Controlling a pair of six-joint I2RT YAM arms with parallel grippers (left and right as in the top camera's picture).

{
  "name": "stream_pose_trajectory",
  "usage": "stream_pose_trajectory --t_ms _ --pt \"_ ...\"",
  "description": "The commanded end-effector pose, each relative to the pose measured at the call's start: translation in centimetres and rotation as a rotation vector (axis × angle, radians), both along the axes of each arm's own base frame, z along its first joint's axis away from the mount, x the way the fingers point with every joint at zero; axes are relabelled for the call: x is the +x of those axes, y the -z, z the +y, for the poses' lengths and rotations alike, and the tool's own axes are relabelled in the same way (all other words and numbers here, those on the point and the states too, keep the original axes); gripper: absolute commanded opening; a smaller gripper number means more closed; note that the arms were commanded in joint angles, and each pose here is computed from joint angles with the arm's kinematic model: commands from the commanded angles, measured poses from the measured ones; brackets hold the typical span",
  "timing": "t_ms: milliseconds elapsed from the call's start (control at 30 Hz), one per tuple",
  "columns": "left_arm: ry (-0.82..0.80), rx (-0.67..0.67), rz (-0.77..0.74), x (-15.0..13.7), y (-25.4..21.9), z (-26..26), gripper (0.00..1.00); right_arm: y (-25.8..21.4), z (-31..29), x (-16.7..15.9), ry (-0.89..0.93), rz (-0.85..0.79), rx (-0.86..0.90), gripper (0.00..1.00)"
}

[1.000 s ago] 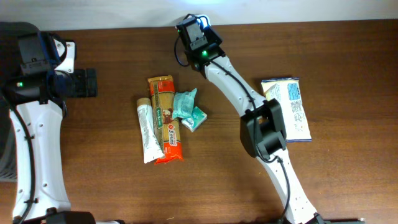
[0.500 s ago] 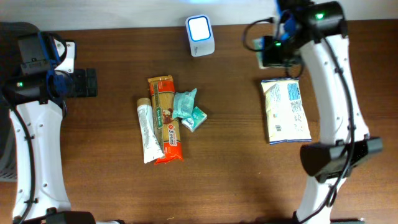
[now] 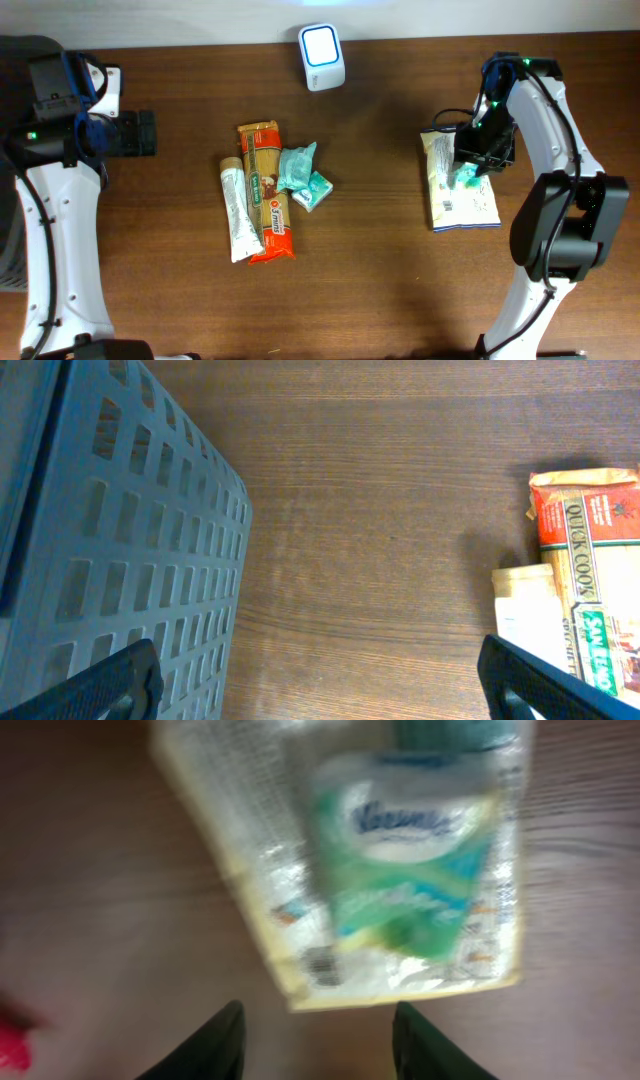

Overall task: Scan the item barcode
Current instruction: 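Place the tissue pack on top of the snack bag and release, then reach the right gripper to the small green packet and grasp it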

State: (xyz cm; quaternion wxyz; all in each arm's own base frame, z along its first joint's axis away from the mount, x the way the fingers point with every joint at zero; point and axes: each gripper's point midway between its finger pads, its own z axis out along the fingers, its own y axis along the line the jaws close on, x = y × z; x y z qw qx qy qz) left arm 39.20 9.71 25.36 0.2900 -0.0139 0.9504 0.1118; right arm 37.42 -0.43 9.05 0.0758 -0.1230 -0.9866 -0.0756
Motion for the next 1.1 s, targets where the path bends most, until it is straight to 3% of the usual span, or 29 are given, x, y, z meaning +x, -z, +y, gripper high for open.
stream_pose_trajectory --t_ms 0,67,167,300,433,467,567,633,1067 --pt "0.003 0.015 -0.023 0.0 -1.0 0.2 0.99 -4.5 5.1 2.4 -0.1 -0.154 0.29 0.46" --pt "0.003 0.015 -0.023 0.0 -1.0 0.2 0.99 -5.6 8.0 2.8 -0.15 -0.191 0.394 0.46" --pt "0.003 0.015 -0.023 0.0 -1.0 0.2 0.99 -5.4 14.0 2.2 -0.31 -0.207 0.397 0.46" --pt "0.003 0.015 -0.023 0.0 -1.0 0.2 0.99 -2.9 19.7 1.7 -0.319 -0.198 0.159 0.47" --pt "0.003 0.015 -0.023 0.0 -1.0 0.2 0.99 -1.6 26.9 -0.3 -0.413 -0.24 0.175 0.46" --pt "0.003 0.015 -0.023 0.0 -1.0 0.2 0.99 -1.2 28.1 -0.7 -0.418 -0.253 0.164 0.41" --pt "0.003 0.015 -0.023 0.0 -1.0 0.2 0.99 0.1 29.9 -1.9 -0.427 -0.262 0.109 0.12" --pt "0.003 0.015 -0.023 0.0 -1.0 0.2 0.99 0.7 31.2 -2.5 -0.436 -0.272 0.118 0.04" --pt "0.003 0.015 -0.023 0.0 -1.0 0.2 0.99 4.3 33.5 -1.9 -0.362 -0.349 0.157 0.04"
